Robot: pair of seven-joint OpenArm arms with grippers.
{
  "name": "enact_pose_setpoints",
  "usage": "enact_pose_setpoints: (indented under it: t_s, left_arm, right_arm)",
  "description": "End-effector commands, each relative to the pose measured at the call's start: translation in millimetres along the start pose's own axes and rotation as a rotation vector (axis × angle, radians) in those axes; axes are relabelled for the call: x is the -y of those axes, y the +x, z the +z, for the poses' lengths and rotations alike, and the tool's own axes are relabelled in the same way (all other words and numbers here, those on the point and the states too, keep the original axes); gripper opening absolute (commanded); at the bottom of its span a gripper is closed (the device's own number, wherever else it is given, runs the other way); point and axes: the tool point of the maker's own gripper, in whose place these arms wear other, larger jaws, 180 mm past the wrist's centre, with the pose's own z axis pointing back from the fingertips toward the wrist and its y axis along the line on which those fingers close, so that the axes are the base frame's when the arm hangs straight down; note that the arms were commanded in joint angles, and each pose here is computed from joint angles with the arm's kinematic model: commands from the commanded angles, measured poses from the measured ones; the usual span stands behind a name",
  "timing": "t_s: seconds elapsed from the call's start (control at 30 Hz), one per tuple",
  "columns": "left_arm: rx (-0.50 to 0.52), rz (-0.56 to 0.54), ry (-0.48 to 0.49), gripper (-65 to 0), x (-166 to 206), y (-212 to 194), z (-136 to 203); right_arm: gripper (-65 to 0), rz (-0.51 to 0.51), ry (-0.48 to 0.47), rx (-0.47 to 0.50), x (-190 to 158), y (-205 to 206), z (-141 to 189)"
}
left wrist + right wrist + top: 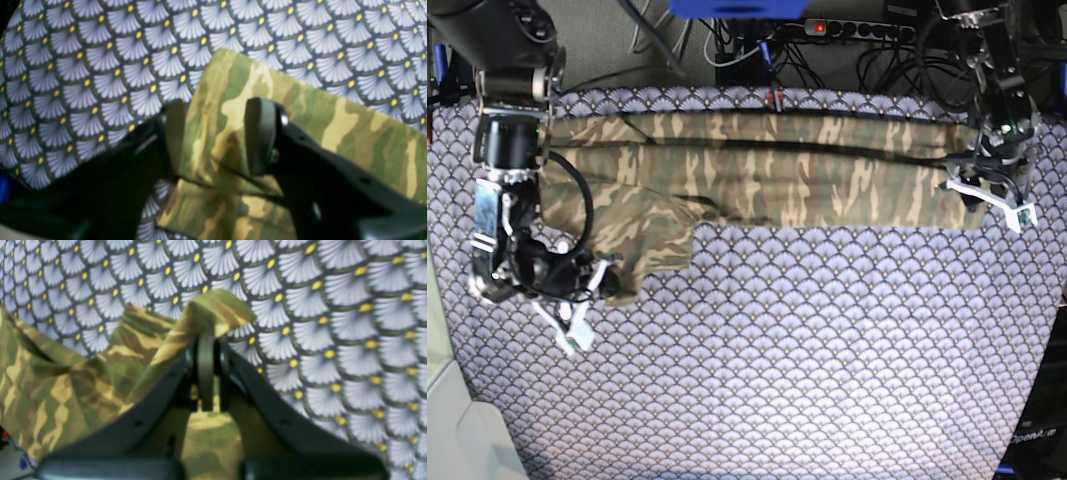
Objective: Fold the T-shirt properly
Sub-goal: 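Move the right gripper back to the strip's end and tuck it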
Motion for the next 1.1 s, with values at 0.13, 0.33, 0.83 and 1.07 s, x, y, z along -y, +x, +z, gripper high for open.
enact_pose_setpoints:
  t_s: [0.13, 0.33, 0.83, 1.07]
  left_arm:
    - [0.048, -0.014, 0.006, -35.6, -3.4, 15.9, 2.2]
    - [0.051, -0.017, 0.013, -35.6, -6.7, 17.8, 2.5]
    - [0.062, -0.045, 0.024, -35.6, -13.8, 24.8, 2.5]
    - [0.064, -0.055, 0.036, -35.6, -20.2, 26.8, 3.4]
  right_arm:
    - [-65.0, 0.044, -0.099, 0.073, 11.2, 13.8, 43.6]
    - [-65.0, 0.066, -0.199, 0.051, 13.4, -7.6, 79.7]
    - [-65.0, -0.036, -0.208, 0.041, -15.4, -86.8, 124.2]
    - [-65.0, -0.100, -0.267, 0.019, 0.7, -110.2, 140.4]
